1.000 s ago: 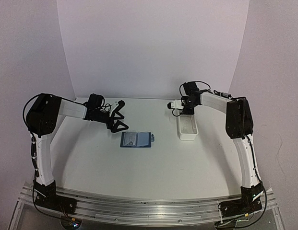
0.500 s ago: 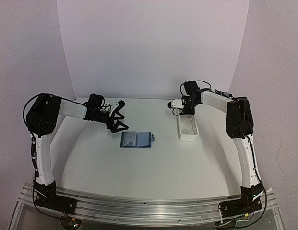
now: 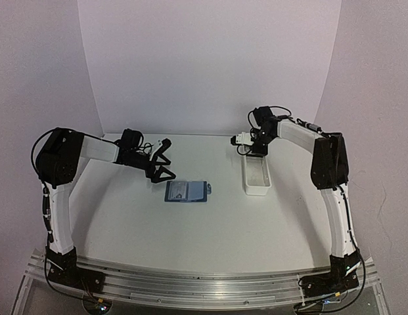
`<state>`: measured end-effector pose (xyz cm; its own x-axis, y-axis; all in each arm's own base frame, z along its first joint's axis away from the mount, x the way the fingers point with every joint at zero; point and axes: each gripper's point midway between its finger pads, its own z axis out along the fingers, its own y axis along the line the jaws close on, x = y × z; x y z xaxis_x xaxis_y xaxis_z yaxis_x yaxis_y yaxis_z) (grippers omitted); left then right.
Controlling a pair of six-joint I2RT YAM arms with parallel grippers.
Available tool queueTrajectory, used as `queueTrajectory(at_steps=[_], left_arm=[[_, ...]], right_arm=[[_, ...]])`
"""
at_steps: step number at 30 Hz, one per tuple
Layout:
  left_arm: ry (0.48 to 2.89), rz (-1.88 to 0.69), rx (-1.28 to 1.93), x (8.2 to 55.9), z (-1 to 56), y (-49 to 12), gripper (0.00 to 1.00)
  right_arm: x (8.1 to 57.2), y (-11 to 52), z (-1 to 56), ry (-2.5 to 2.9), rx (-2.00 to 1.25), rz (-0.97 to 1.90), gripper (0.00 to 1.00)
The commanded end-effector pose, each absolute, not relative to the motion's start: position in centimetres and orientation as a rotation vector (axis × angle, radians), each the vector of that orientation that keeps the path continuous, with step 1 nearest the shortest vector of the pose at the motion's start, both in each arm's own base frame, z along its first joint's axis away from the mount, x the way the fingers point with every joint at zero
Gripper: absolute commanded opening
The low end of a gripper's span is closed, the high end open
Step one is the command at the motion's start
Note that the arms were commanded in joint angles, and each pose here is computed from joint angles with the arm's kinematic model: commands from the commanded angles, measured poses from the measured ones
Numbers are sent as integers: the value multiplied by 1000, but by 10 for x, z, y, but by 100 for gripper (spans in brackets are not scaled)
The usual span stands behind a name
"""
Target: Put the credit cards into the card holder
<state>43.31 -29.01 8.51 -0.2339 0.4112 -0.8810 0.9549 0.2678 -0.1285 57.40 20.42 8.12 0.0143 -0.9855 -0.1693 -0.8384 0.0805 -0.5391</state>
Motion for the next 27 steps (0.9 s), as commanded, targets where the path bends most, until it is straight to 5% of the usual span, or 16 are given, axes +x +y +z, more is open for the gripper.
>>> queueTrajectory(at_steps=[1,27], left_arm=[[1711,-914,1269,438,109,-293,99],[1712,-917,1277,435,108,-293,100]], right_arm=[[581,214,171,1733,-1672,-405,0],[576,211,97,1820,-1783,-344,0]])
